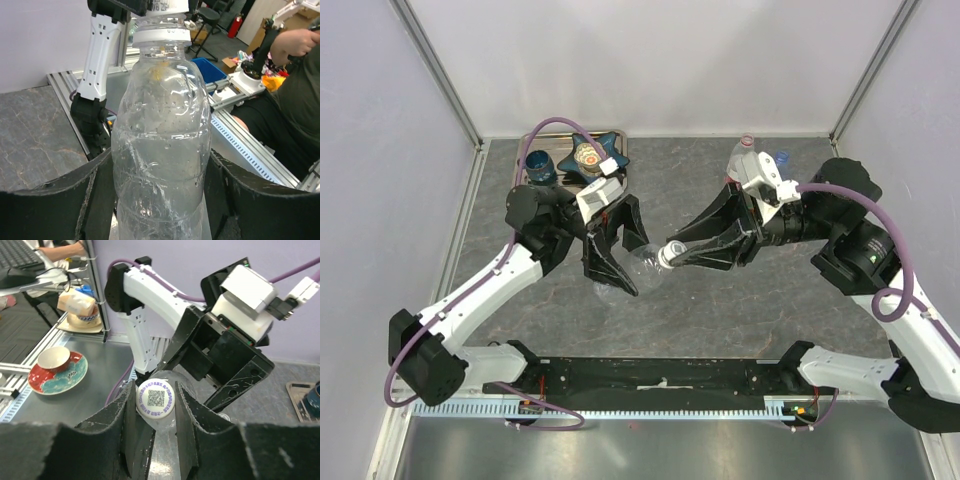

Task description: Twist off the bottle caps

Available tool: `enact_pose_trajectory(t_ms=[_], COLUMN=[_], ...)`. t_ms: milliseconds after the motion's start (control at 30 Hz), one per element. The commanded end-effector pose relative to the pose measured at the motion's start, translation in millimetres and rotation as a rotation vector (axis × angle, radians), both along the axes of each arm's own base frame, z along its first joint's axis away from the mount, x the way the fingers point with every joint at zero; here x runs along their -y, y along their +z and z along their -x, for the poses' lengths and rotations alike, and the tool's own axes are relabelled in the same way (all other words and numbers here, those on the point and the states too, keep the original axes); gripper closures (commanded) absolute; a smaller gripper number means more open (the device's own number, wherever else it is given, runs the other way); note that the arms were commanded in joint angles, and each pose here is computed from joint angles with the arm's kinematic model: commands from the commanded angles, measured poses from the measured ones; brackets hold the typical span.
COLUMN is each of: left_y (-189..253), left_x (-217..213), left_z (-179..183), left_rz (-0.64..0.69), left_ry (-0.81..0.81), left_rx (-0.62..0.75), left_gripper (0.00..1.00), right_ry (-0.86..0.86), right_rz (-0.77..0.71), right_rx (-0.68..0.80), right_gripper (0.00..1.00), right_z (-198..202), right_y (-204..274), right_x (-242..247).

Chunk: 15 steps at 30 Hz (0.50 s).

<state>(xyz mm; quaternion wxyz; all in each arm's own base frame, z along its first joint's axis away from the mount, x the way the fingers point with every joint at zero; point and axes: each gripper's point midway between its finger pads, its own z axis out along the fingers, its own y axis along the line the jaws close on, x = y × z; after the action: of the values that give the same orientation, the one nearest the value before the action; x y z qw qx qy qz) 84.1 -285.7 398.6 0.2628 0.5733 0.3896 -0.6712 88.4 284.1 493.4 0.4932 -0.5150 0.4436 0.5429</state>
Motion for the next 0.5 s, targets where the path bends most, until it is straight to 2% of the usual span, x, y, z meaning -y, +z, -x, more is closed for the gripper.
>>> enact_pose_trajectory(t_ms=[0,233,333,467], left_y=[22.9,17.2,14.2,6.6], left_x=[0.3,2.7,5.2,8.2], left_z=[-3.1,-7.2,-12.8,-22.2], left_rz=[0.054,0.028,0.043,0.013], left_ry=[0.037,0.036,0.054,0.108], left_rx=[-0.003,-0.029,-0.001,-0.042], left_gripper=[0.42,0.42,0.43,0.44], right_ry=[0.177,0.128,0.099,0.037], right_rz=[0.067,0.081,0.060,0.014], right_rx=[-0.018,-0.023,-0.013,0.010], right_gripper=[1.00,1.00,1.00,1.00], right_z=[30.0,20.2,19.2,16.9], right_y=[-25.2,-36.1,-23.9,-0.7], right_x=[5.2,2.0,5.2,10.8])
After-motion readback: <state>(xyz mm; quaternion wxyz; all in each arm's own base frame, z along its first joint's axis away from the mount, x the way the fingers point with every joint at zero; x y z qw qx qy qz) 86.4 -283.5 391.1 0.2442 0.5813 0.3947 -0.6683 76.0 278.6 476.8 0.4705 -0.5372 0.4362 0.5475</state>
